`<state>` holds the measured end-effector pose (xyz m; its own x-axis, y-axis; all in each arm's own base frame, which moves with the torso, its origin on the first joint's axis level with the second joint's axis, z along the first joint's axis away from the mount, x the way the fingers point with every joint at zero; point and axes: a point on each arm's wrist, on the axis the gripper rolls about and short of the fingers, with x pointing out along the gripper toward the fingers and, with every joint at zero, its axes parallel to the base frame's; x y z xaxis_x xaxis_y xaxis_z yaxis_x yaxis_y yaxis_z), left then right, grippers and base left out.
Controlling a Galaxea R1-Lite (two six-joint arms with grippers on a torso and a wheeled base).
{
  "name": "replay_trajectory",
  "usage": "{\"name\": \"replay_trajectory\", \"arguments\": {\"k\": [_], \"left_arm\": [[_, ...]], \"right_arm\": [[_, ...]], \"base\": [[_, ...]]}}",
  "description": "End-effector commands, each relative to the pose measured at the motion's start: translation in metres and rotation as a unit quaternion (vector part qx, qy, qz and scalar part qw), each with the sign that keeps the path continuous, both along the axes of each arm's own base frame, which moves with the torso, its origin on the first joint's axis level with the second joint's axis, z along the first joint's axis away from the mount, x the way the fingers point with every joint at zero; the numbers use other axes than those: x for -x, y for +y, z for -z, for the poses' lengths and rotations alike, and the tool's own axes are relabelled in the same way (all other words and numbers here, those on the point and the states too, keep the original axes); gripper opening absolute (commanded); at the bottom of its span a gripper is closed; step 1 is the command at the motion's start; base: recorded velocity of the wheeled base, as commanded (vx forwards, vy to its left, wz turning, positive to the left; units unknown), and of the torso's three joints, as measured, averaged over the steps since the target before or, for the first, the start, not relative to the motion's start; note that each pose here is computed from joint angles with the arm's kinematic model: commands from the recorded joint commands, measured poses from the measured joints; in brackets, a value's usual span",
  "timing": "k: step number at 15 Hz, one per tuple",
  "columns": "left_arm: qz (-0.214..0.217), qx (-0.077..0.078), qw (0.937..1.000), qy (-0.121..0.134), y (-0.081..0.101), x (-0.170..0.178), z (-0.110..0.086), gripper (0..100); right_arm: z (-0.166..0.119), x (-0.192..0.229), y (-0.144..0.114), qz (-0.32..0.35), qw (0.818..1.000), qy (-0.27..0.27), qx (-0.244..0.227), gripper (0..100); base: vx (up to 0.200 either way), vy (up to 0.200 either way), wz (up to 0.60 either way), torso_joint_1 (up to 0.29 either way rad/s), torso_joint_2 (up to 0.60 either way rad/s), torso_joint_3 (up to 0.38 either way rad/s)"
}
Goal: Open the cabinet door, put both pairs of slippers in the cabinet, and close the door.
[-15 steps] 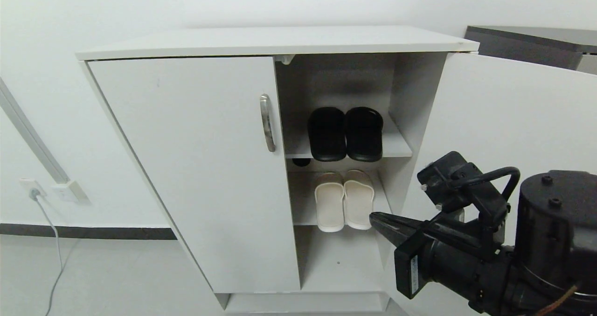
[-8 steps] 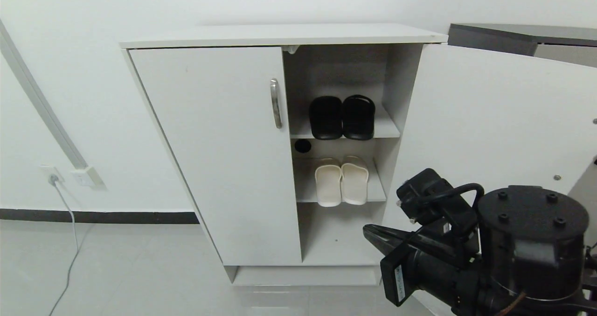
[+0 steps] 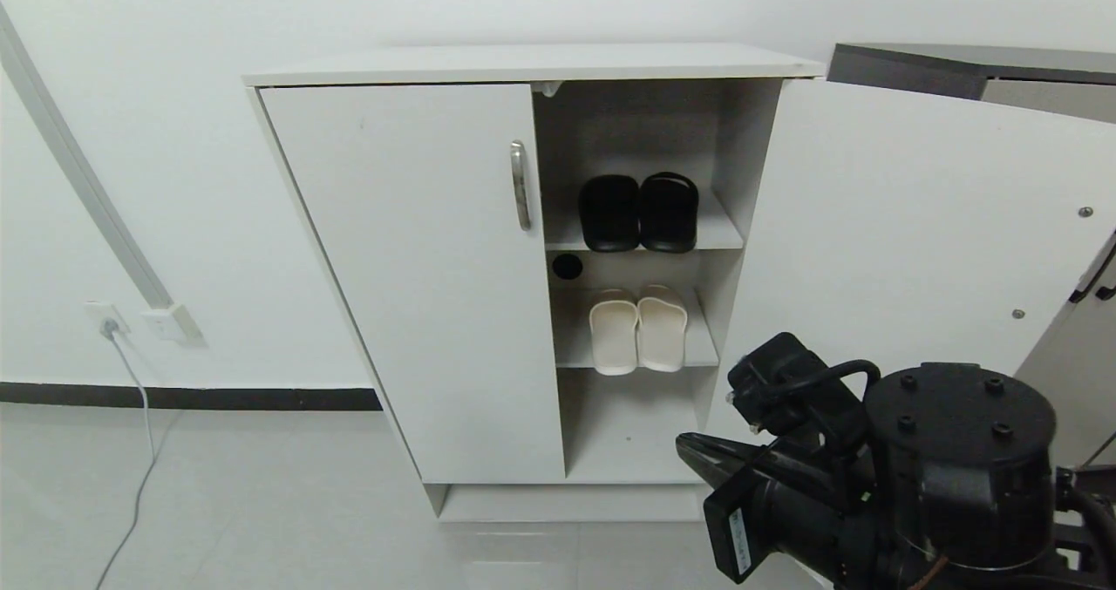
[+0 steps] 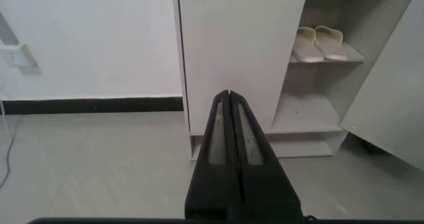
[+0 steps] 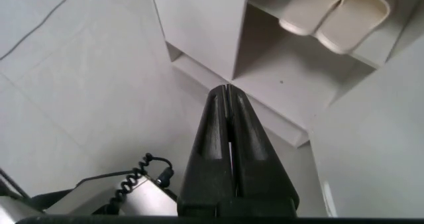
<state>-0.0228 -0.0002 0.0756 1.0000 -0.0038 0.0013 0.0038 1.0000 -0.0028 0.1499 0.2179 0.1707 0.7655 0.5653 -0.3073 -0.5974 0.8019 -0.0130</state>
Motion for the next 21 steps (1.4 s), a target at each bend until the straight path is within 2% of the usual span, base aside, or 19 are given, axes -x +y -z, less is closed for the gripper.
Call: {"name": "replay_trajectory", "arguments": {"k": [1,13,17,21], "left_arm": [[0.000,0.000,1.0000,0.000,0.0000,0.0000,0.0000,0],[0.000,0.000,1.0000,0.000,0.0000,0.0000,0.0000,0],[0.000,0.000,1.0000,0.001,0.0000,-0.0001,-0.0001,0],[0.000,0.000,1.0000,0.000,0.0000,0.0000,0.0000,0]], "right_arm": [[0.0018,-0.0005,0.0009,0.001,1.000,0.002,0.002,0],[0.0043,-0.0007,0.0002,0.002,1.000,0.001,0.012,0],[0.0067,-0.0010,0.0013,0.002,1.000,0.003,0.016,0],[0.0087,-0.0007,0.0008,0.002,1.000,0.005,0.020,0]], "base": [[0.000,0.000,0.00,0.000,0.00,0.000],[0.000,0.000,0.00,0.000,0.00,0.000],[0.000,0.000,0.00,0.005,-0.20,-0.306],[0.000,0.000,0.00,0.050,-0.53,-0.371]]}}
